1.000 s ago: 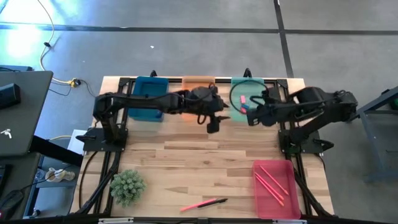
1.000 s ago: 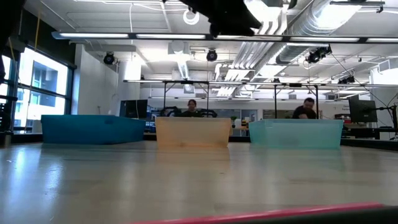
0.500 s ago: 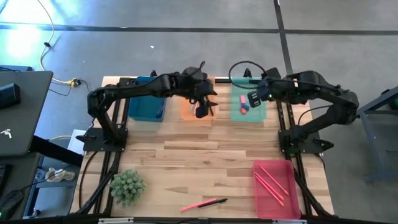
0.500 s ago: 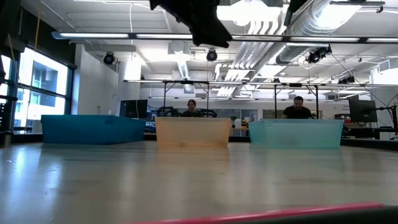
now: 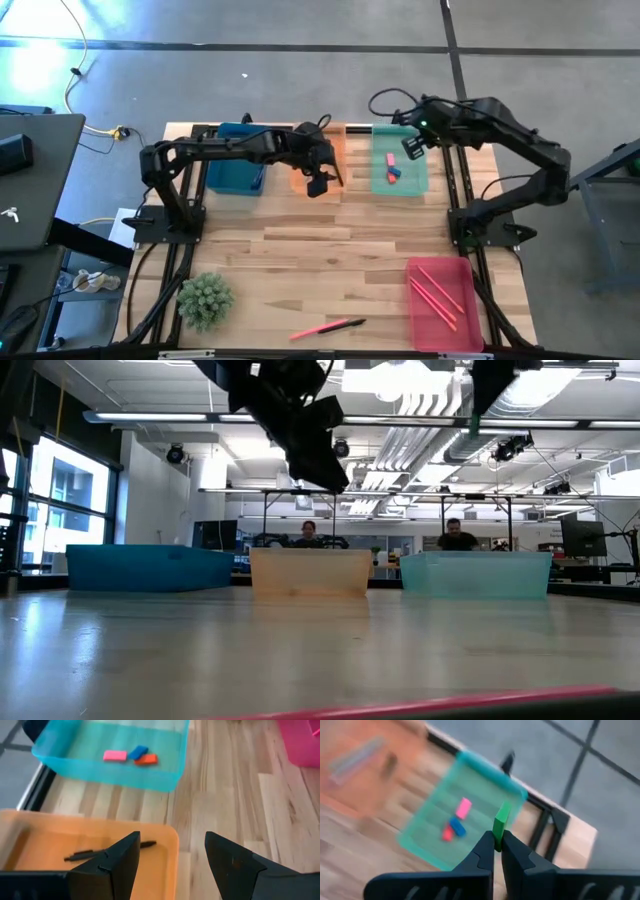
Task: Sort crayons/erasers/pens/pencils in bins
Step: Put the green eraser into the green bin
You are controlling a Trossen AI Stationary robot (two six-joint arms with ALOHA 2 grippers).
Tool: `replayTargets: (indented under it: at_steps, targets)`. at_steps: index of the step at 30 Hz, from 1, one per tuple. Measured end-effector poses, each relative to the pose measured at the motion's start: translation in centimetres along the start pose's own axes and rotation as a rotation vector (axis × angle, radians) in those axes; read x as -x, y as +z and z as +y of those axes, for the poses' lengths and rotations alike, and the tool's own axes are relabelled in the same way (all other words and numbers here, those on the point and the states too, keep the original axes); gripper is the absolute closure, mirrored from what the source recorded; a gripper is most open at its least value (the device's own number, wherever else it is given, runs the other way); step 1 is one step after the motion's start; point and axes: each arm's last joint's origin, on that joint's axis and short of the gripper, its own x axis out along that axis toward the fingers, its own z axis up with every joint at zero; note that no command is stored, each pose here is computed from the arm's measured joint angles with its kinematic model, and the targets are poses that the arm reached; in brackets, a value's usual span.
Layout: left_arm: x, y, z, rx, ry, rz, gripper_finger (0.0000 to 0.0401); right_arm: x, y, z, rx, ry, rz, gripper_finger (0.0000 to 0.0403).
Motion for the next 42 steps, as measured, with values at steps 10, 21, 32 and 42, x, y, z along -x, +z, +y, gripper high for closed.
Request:
replayTargets:
  at_steps: [10, 21, 32, 42]
  targets:
    - [0.3, 0.5, 0.1, 0.053, 0.029, -0.042, 0.0188, -9.4, -1.4, 0.0, 0.095, 0.136, 0.161, 0.0402]
    - [0.3, 0.3, 0.3, 0.078, 0.114, -0.023, 0.0188, -16.8, -3.9, -0.4, 0.013, 0.445, 0.237, 0.0402]
    - [0.3, 0.4, 0.3, 0.079, 0.118, -0.030, 0.0188, -21.0, -7.4, -0.4, -0.115, 0.609, 0.294, 0.0402]
    - [0.3, 0.4, 0.2, 0.085, 0.131, -0.031, 0.0188, -22.4, -9.5, -0.4, -0.156, 0.579, 0.350, 0.0402]
